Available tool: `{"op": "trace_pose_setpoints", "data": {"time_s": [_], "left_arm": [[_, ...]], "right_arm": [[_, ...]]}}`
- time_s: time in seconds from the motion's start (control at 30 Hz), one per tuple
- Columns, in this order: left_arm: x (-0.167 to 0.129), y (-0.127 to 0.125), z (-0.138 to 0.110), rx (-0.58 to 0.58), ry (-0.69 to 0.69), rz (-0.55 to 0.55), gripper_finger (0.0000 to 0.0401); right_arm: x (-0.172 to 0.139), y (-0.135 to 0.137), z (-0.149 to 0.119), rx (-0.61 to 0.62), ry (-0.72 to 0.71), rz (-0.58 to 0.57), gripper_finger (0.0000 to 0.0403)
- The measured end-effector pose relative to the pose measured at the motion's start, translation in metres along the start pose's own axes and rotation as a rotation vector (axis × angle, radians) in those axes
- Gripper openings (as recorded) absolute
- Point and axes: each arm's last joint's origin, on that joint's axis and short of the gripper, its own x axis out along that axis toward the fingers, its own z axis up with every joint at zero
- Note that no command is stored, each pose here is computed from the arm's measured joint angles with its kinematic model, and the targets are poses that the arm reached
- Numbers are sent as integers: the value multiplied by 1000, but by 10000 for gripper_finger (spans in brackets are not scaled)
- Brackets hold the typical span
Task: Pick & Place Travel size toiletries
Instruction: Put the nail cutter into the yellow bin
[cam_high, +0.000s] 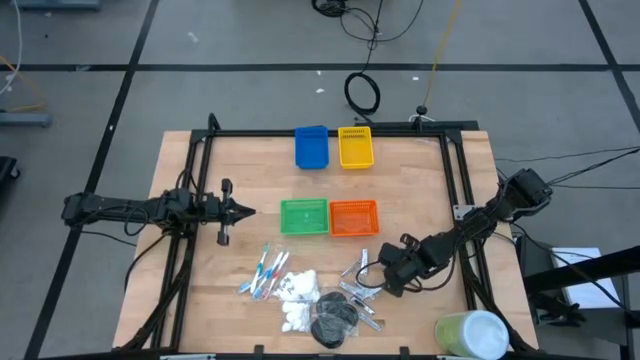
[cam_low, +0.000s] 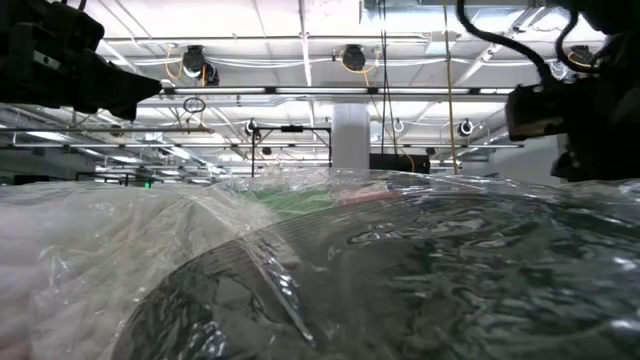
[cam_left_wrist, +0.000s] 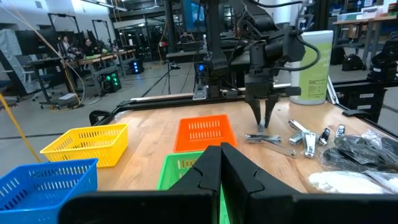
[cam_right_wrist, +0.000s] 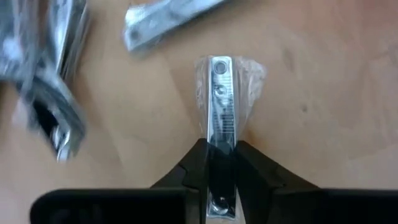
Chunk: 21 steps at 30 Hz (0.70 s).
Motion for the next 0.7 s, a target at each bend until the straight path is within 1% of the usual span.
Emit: {"op": "trace_pose_setpoints", "data": {"time_s": [0.1, 0.13, 0.23, 0.3, 0.37, 0.43, 0.53, 0.63, 0.7], "left_arm": [[0, 0, 0, 0, 0, 0, 5], [0, 0, 0, 0, 0, 0, 6], [0, 0, 0, 0, 0, 0, 6], [0, 0, 0, 0, 0, 0, 5], [0, 0, 0, 0, 0, 0, 6], [0, 0, 0, 0, 0, 0, 5], [0, 0, 0, 0, 0, 0, 5], [0, 0, 0, 0, 0, 0, 5], [0, 0, 0, 0, 0, 0, 5]], "right_arm": [[-16, -3, 0, -40, -21, 48, 44], [-24, -3, 2, -42, -53, 82, 44], [-49, -2, 9, -45, -193, 172, 44], [-63, -3, 14, -68, -292, 216, 44], [-77, -4, 24, -101, -437, 250, 44], [-90, -9, 39, -128, -594, 230, 44], [-99, -31, 68, -141, -745, 159, 44], [-103, -69, 100, -130, -802, 97, 44], [-104, -104, 118, -79, -813, 36, 44]]}}
